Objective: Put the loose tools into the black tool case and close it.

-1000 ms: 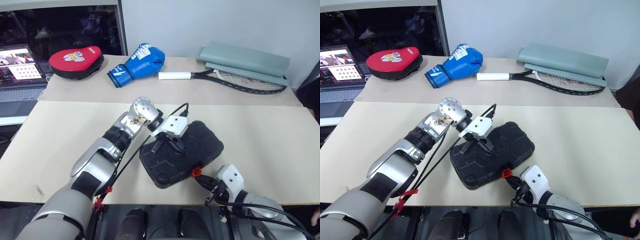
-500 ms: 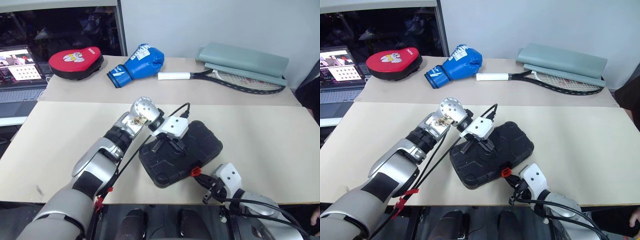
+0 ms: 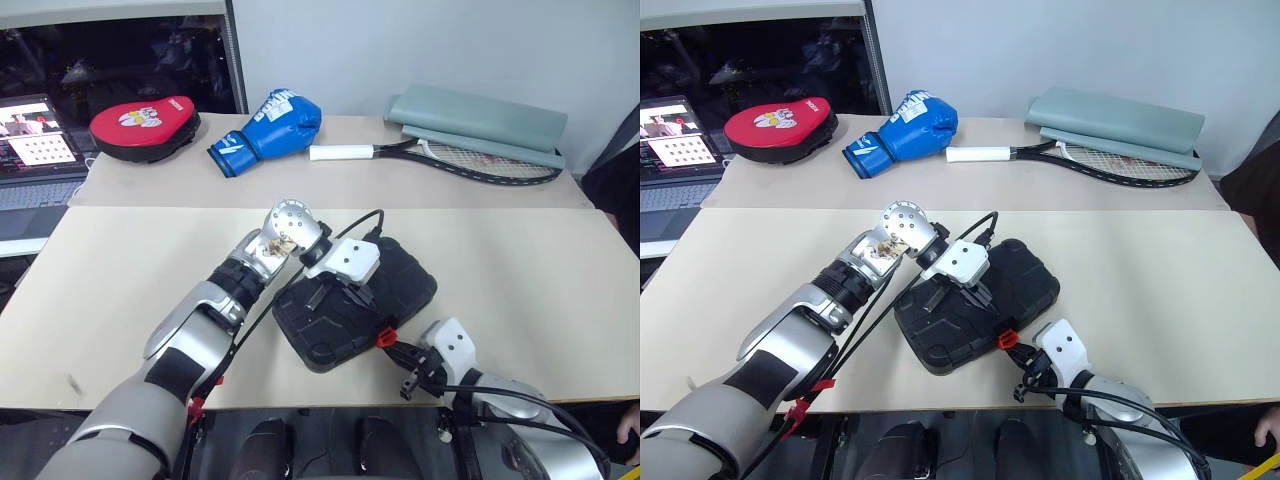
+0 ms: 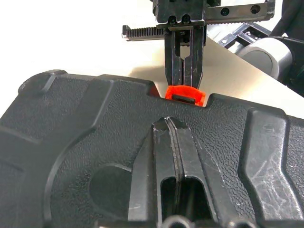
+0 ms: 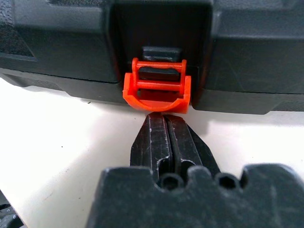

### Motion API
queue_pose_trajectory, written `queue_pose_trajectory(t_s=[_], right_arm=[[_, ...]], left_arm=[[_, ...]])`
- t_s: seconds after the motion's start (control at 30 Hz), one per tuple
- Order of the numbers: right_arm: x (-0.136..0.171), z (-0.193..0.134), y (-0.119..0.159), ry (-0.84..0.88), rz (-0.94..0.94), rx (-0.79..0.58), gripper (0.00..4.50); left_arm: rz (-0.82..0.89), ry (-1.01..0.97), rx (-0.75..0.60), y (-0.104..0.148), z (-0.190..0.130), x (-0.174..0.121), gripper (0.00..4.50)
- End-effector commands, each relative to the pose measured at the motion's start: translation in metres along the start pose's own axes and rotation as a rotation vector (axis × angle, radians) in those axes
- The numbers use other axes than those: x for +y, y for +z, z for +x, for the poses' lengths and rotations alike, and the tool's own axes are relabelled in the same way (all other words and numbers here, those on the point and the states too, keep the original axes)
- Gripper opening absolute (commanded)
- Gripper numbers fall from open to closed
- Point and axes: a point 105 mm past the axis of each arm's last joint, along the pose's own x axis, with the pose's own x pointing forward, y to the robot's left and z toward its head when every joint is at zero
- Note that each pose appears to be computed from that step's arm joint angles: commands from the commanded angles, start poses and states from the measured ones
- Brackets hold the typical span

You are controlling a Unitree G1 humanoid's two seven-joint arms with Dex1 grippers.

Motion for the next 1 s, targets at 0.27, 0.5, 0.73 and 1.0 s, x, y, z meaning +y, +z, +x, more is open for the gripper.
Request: queue_pose_trajectory(t_s=[0.27,0.5,0.73,1.0], right_arm=[[-0.008,0.008,0.05,-0.015,-0.136,-0.179,0.0],[-0.005,0.0,0.064,-0.006,-0.162,-0.222,0.0],[-0.002,-0.004,0.08,-0.009,-0.176,-0.278,0.0],[0.002,-0.006,0.087,-0.011,-0.194,-0.293,0.0]], left_arm=[[-0.108,-0.147,0.104,-0.034,0.027,-0.029,0.01],[-0.114,-0.143,0.105,-0.035,0.027,-0.029,0.01],[-0.116,-0.14,0.104,-0.035,0.028,-0.028,0.01],[-0.118,-0.135,0.107,-0.036,0.026,-0.028,0.01]])
